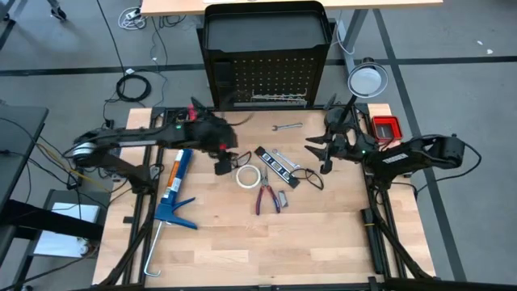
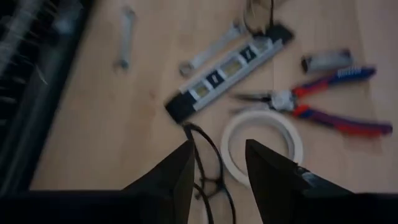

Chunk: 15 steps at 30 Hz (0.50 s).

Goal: Hang tools onto peg board
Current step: Return to Home Position

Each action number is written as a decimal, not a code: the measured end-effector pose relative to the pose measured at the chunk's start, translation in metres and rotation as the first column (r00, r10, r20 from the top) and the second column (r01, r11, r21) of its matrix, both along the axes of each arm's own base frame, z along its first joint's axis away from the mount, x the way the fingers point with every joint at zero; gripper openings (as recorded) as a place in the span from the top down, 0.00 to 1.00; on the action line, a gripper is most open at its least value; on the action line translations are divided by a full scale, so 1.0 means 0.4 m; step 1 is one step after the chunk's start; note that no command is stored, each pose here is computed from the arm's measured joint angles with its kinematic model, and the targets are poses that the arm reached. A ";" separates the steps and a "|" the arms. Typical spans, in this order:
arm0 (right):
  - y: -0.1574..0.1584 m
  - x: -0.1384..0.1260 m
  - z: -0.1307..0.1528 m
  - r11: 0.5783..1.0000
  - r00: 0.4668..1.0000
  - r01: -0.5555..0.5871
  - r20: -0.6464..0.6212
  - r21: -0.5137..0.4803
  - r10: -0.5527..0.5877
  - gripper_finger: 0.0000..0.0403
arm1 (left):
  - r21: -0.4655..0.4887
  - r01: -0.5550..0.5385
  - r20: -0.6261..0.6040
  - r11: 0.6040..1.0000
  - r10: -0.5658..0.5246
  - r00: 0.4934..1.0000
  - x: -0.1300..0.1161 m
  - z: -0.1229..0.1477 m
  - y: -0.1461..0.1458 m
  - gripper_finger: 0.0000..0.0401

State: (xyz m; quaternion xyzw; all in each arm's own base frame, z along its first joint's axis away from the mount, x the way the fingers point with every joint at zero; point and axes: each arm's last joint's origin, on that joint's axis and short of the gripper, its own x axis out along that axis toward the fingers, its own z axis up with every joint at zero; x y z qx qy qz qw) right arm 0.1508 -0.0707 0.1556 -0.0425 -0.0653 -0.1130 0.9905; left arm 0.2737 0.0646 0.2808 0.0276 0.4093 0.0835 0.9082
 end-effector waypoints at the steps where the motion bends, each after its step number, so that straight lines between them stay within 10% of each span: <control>1: -0.001 -0.001 0.001 1.000 1.000 -0.004 0.005 0.002 0.004 0.66 | 0.011 -0.011 0.045 1.000 0.011 0.999 -0.021 -0.001 -0.002 0.63; 15: 0.000 -0.004 0.014 0.995 0.997 -0.025 0.075 0.100 0.017 0.68 | 0.076 -0.107 0.414 0.991 0.066 0.908 -0.261 -0.040 -0.031 0.63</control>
